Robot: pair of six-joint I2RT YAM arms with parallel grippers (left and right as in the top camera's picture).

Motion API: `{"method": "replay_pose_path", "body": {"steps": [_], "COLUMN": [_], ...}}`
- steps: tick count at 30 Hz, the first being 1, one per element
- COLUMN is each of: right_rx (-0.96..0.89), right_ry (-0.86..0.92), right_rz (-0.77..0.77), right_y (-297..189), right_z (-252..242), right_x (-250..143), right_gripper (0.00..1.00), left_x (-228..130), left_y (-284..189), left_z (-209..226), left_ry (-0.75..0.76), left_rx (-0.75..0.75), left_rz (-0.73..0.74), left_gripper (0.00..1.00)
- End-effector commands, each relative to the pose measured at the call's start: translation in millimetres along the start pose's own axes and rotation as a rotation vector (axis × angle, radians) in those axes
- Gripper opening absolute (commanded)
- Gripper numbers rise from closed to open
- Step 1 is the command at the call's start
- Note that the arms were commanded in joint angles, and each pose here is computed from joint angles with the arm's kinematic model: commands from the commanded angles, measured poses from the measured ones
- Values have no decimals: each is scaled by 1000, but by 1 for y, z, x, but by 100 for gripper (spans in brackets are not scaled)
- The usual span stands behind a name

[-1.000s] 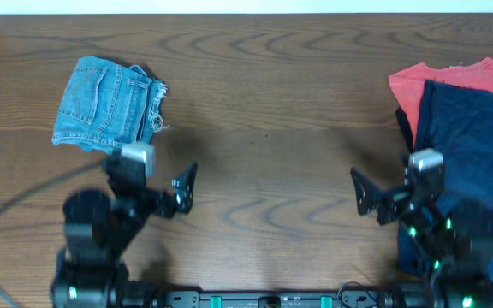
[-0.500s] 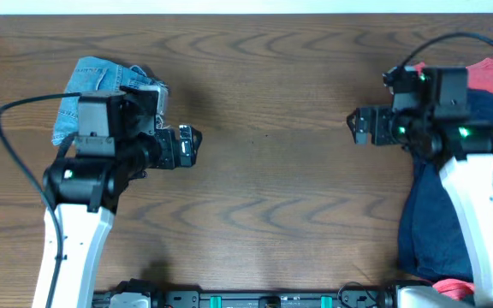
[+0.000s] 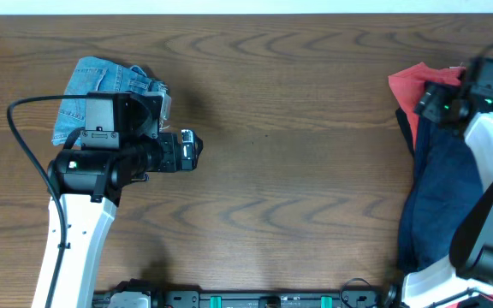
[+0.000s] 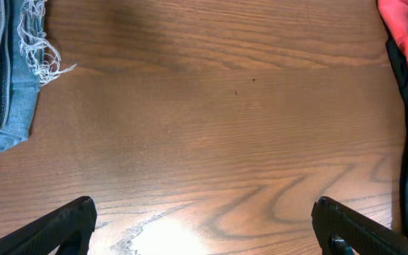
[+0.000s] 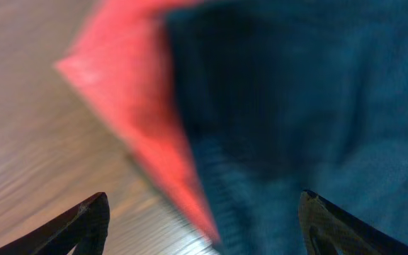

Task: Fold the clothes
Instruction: 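Reach the right gripper to the navy shorts pile and grasp the top shorts, then drag the navy shorts left onto the table center with the right gripper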

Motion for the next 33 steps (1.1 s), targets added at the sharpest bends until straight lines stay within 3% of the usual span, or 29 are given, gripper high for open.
{"method": "replay_pose_path", "body": {"steps": [1, 4, 8, 14, 16, 22, 27, 33], "right_rx": [-43, -52, -19, -41, -39, 54, 168, 305], "right_ry": [88, 72, 42, 34, 38, 44, -14, -83], "right_rz": [27, 64, 103, 101, 88, -46, -246, -395], "right_y": [18, 30, 40, 42, 39, -4, -81, -156], "right_z": [-21, -28, -24, -26, -27, -16, 6, 35], "right_x": [2, -4, -11, -12, -8, 31, 69, 73], "right_gripper": [83, 82, 72, 14, 1, 1, 1, 1], "left_x": [4, 4, 4, 3, 3, 3, 3, 3], "left_y": [-4, -4, -4, -4, -4, -4, -5, -7], "left_z": [-1, -1, -1, -1, -1, -1, -1, -2], "left_ry": [3, 3, 3, 2, 2, 2, 3, 7], "left_rx": [-2, -2, -2, -2, -1, 3, 2, 1], "left_rz": [-13, -13, -13, -11, -9, -11, -13, -22], "left_gripper": [98, 98, 98, 98, 98, 98, 98, 98]}}
Point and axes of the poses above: each gripper's point midway between its finger pads, its own y axis out along the fingers, its own z axis along the line the jaws close on, x = y × z, the point moved 6 cm from there along -y, back along the fingers, and after that the axes turned 3 degrees about -y, right-handed, at the moved point
